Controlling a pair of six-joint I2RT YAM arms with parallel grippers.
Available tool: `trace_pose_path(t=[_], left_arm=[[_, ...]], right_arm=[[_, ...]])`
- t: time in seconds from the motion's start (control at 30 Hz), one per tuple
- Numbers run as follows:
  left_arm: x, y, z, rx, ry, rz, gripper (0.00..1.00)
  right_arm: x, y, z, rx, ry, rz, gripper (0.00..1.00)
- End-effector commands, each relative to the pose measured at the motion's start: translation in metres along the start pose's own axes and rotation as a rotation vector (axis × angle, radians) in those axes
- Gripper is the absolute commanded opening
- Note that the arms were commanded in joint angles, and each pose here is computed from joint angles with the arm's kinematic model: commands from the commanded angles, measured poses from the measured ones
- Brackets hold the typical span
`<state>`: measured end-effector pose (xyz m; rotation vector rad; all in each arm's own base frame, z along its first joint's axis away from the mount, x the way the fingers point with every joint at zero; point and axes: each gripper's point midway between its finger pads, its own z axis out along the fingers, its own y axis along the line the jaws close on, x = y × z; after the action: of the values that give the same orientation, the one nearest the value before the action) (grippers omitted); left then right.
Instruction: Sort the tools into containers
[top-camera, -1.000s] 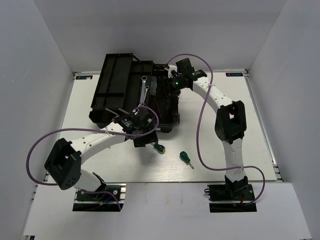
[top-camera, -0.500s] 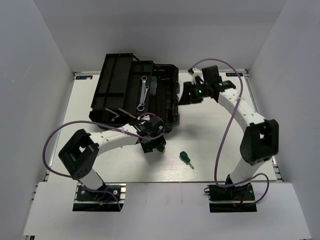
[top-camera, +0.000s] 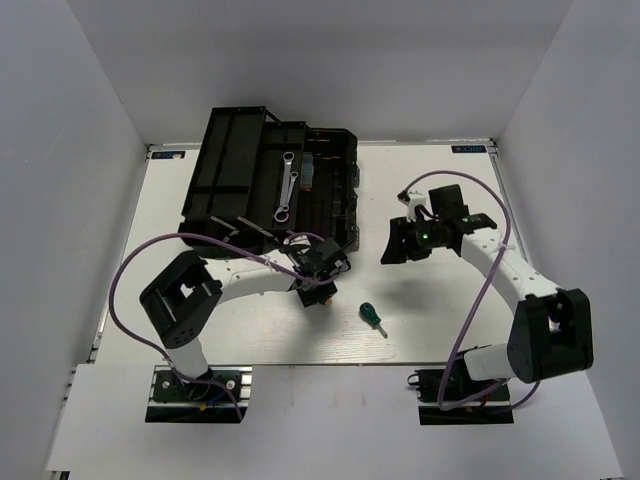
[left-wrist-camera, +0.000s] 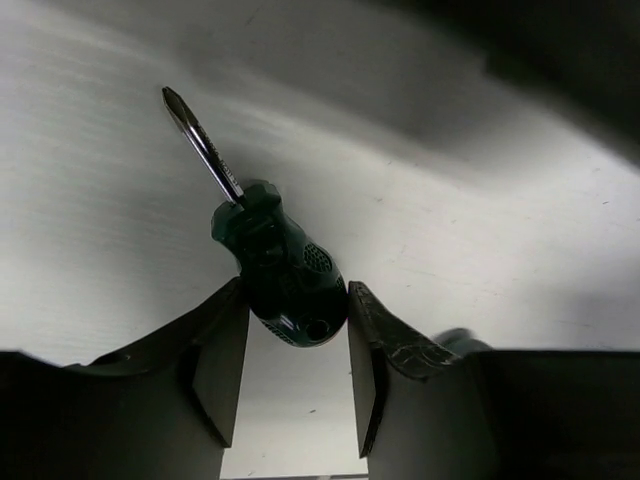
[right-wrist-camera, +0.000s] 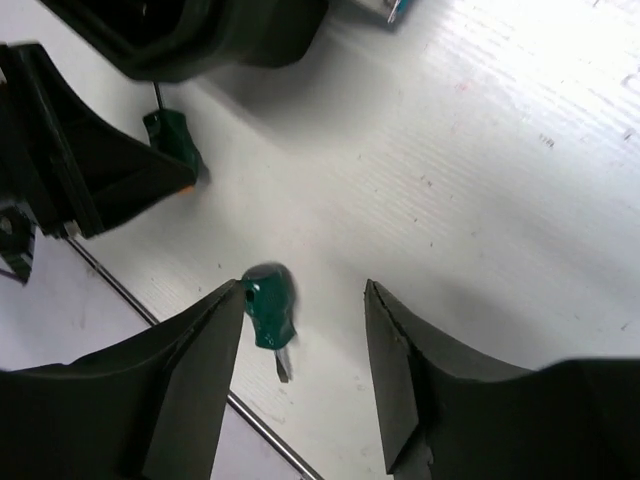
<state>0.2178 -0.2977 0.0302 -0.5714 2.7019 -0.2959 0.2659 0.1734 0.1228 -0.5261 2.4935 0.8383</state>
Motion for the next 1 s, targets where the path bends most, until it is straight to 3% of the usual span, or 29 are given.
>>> trace_pose_path(t=[0.0, 0.07, 0.1, 0.17, 0.23, 0.33, 0.43, 0.47, 0.5, 0.6, 0.63, 0.67, 0.77, 0.97], left_arm=[[0.000, 0.007, -0.020, -0.012, -0.021, 0.004, 0.24], [-0.001, 0.003, -0.033, 0.014, -0.024, 0.032, 0.19], [0.002, -0.007, -0.047, 0.067, -0.005, 0.056, 0.11], [-0.001, -0.030, -0.076, 0.151, -0.014, 0.181, 0.05], [-0.002, -0.043, -0.095, 0.200, -0.025, 0.359, 0.00], [-0.008, -0.056, -0.134, 0.252, -0.058, 0.493, 0.00], [-0.043, -0.054, -0.173, 0.289, -0.189, 0.471, 0.00], [-0.068, -0.047, -0.189, 0.279, -0.270, 0.425, 0.00], [-0.084, -0.043, -0.197, 0.262, -0.321, 0.398, 0.00], [-0.138, -0.032, -0.212, 0.191, -0.456, 0.312, 0.00], [-0.152, -0.032, -0.214, 0.173, -0.482, 0.315, 0.00], [-0.165, -0.034, -0.214, 0.172, -0.503, 0.298, 0.00], [-0.216, -0.036, -0.205, 0.155, -0.561, 0.242, 0.00], [-0.326, -0.027, -0.177, 0.091, -0.597, 0.106, 0.00]], right_arm=[[0.014, 0.009, -0.004, -0.066, 0.012, -0.068, 0.58], [0.022, 0.014, -0.006, -0.122, 0.028, -0.130, 0.65], [0.025, 0.017, -0.006, -0.143, 0.043, -0.142, 0.74], [0.034, 0.027, -0.010, -0.232, 0.072, -0.230, 0.90], [0.048, 0.035, -0.014, -0.309, 0.108, -0.282, 0.90], [0.057, 0.034, -0.010, -0.339, 0.123, -0.299, 0.90], [0.064, 0.028, -0.004, -0.334, 0.167, -0.274, 0.90], [0.067, 0.025, -0.001, -0.324, 0.189, -0.262, 0.87], [0.071, 0.022, 0.000, -0.319, 0.201, -0.250, 0.71], [0.082, 0.016, 0.006, -0.293, 0.230, -0.225, 0.41], [0.084, 0.016, 0.007, -0.279, 0.231, -0.232, 0.25], [0.084, 0.016, 0.007, -0.276, 0.233, -0.231, 0.20], [0.082, 0.015, 0.008, -0.257, 0.233, -0.249, 0.19], [0.074, 0.016, 0.010, -0.219, 0.236, -0.272, 0.36]])
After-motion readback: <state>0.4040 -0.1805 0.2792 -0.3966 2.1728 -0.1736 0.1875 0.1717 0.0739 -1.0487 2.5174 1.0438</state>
